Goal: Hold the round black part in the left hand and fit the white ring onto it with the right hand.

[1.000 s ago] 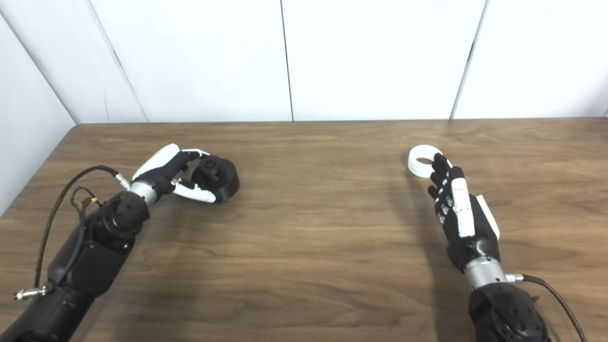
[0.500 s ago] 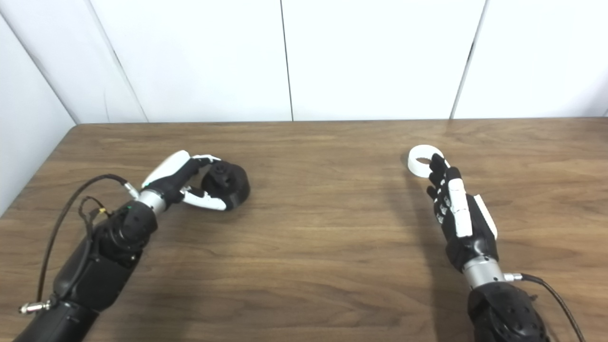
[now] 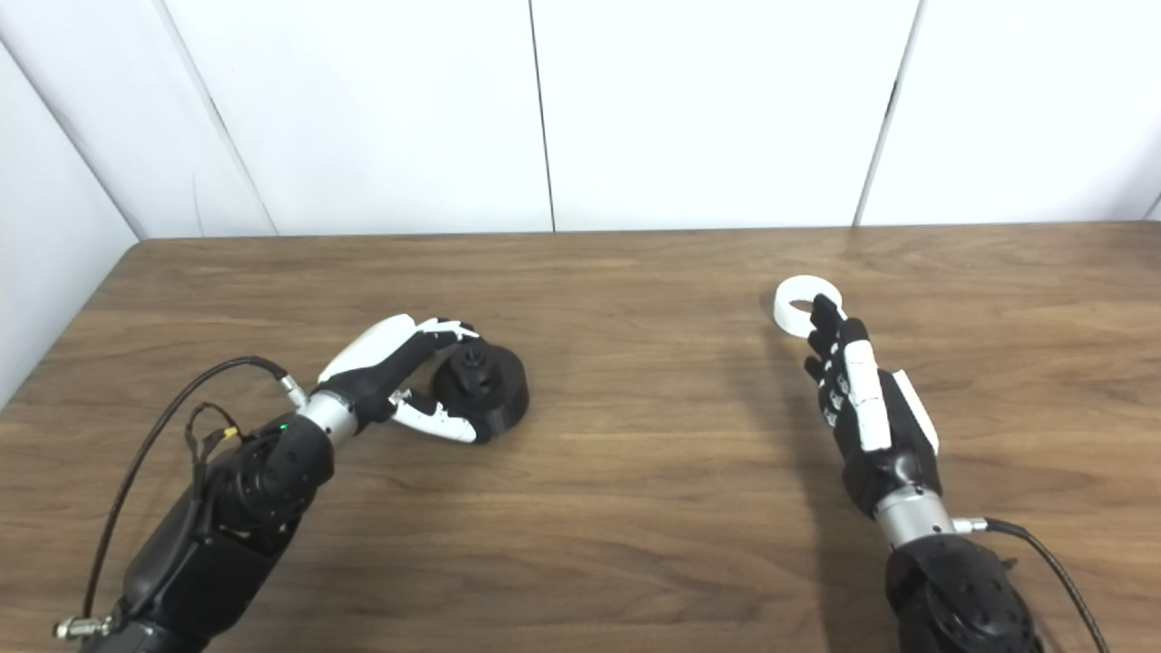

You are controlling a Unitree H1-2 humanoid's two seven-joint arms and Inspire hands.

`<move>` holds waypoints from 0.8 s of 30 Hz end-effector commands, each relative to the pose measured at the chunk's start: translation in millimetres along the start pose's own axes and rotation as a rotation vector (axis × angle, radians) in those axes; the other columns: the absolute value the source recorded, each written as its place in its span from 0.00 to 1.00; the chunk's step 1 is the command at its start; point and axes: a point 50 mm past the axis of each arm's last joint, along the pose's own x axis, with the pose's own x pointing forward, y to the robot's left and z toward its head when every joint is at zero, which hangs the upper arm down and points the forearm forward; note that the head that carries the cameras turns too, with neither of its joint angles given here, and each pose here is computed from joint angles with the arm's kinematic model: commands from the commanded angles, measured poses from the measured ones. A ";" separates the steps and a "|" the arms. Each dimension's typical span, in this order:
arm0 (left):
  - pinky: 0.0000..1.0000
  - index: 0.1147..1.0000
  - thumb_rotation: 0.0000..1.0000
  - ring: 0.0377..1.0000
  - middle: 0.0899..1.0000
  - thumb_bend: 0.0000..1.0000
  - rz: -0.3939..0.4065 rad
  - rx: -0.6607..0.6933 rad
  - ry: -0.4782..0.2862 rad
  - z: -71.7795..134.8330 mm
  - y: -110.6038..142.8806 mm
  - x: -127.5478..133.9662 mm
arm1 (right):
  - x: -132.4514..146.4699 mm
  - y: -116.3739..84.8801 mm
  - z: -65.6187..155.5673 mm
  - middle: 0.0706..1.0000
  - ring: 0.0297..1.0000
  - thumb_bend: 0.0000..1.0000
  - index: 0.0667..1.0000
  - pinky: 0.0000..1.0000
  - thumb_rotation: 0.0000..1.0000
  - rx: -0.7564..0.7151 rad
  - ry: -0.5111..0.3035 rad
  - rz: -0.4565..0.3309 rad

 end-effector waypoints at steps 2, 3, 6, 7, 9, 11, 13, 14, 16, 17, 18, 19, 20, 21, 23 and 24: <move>0.87 0.75 0.28 0.99 0.93 0.90 0.000 0.012 -0.057 15.6 -0.6 -2.8 | 9.7 4.5 20.6 0.99 1.00 0.58 0.97 1.00 1.00 -0.008 -0.082 0.026; 0.87 0.75 0.28 0.99 0.93 0.90 -0.005 0.014 -0.064 17.3 -3.3 -4.4 | 9.2 4.9 20.7 0.99 1.00 0.58 0.97 1.00 1.00 -0.006 -0.080 0.026; 0.85 0.75 0.29 0.99 0.93 0.89 -0.024 0.030 -0.091 22.1 -12.5 -7.6 | 8.0 6.2 20.8 0.99 1.00 0.59 0.97 1.00 1.00 -0.007 -0.078 0.026; 0.85 0.75 0.29 0.99 0.93 0.90 -0.028 0.033 -0.099 23.3 -15.7 -8.2 | 7.8 6.4 20.6 0.99 1.00 0.59 0.96 1.00 1.00 -0.009 -0.077 0.026; 0.85 0.75 0.30 0.99 0.93 0.90 -0.041 0.036 -0.115 26.2 -23.1 -10.5 | 7.5 7.2 20.2 0.98 1.00 0.59 0.96 1.00 1.00 -0.017 -0.075 0.028; 0.85 0.75 0.31 0.99 0.93 0.90 -0.055 0.042 -0.128 29.1 -29.6 -12.6 | 7.3 8.0 20.3 0.98 1.00 0.59 0.96 1.00 1.00 -0.022 -0.073 0.030; 0.86 0.75 0.31 0.99 0.93 0.89 -0.070 0.037 -0.138 32.1 -34.5 -13.9 | 7.0 8.8 20.9 0.98 1.00 0.59 0.97 1.00 1.00 -0.022 -0.070 0.031; 0.86 0.75 0.30 0.99 0.93 0.90 -0.074 0.034 -0.142 33.7 -36.3 -14.5 | 6.7 9.2 21.2 0.98 1.00 0.59 0.97 1.00 1.00 -0.023 -0.068 0.030; 0.87 0.75 0.30 1.00 0.93 0.90 -0.078 0.033 -0.150 35.9 -38.9 -15.1 | 6.5 9.7 21.6 0.98 1.00 0.58 0.97 1.00 1.00 -0.025 -0.068 0.028; 0.86 0.75 0.30 1.00 0.94 0.90 -0.079 0.035 -0.156 37.4 -40.4 -15.5 | 6.4 10.0 21.6 0.98 1.00 0.58 0.96 1.00 1.00 -0.026 -0.068 0.028; 0.86 0.75 0.31 1.00 0.94 0.89 -0.080 0.036 -0.160 38.9 -41.9 -15.8 | 6.4 10.2 21.6 0.98 1.00 0.58 0.96 1.00 1.00 -0.027 -0.067 0.027; 0.86 0.75 0.32 1.00 0.94 0.89 -0.082 0.037 -0.164 40.1 -43.0 -15.9 | 6.4 10.3 21.6 0.98 1.00 0.58 0.96 1.00 1.00 -0.029 -0.067 0.026; 0.86 0.76 0.32 1.00 0.94 0.89 -0.082 0.037 -0.166 41.1 -44.2 -15.9 | 6.4 10.2 21.4 0.98 1.00 0.58 0.96 1.00 1.00 -0.028 -0.069 0.027; 0.85 0.76 0.32 1.00 0.94 0.90 -0.082 0.038 -0.170 42.0 -45.0 -16.2 | 6.2 10.5 21.4 0.98 1.00 0.57 0.96 1.00 1.00 -0.026 -0.070 0.029; 0.84 0.76 0.32 0.99 0.94 0.90 -0.081 0.039 -0.183 43.5 -46.4 -16.5 | 6.0 10.8 21.3 0.98 1.00 0.58 0.97 1.00 1.00 -0.025 -0.072 0.032; 0.84 0.75 0.32 0.99 0.94 0.90 -0.082 0.039 -0.191 44.5 -47.7 -16.6 | 6.0 11.2 21.4 0.98 1.00 0.58 0.97 1.00 1.00 -0.024 -0.070 0.030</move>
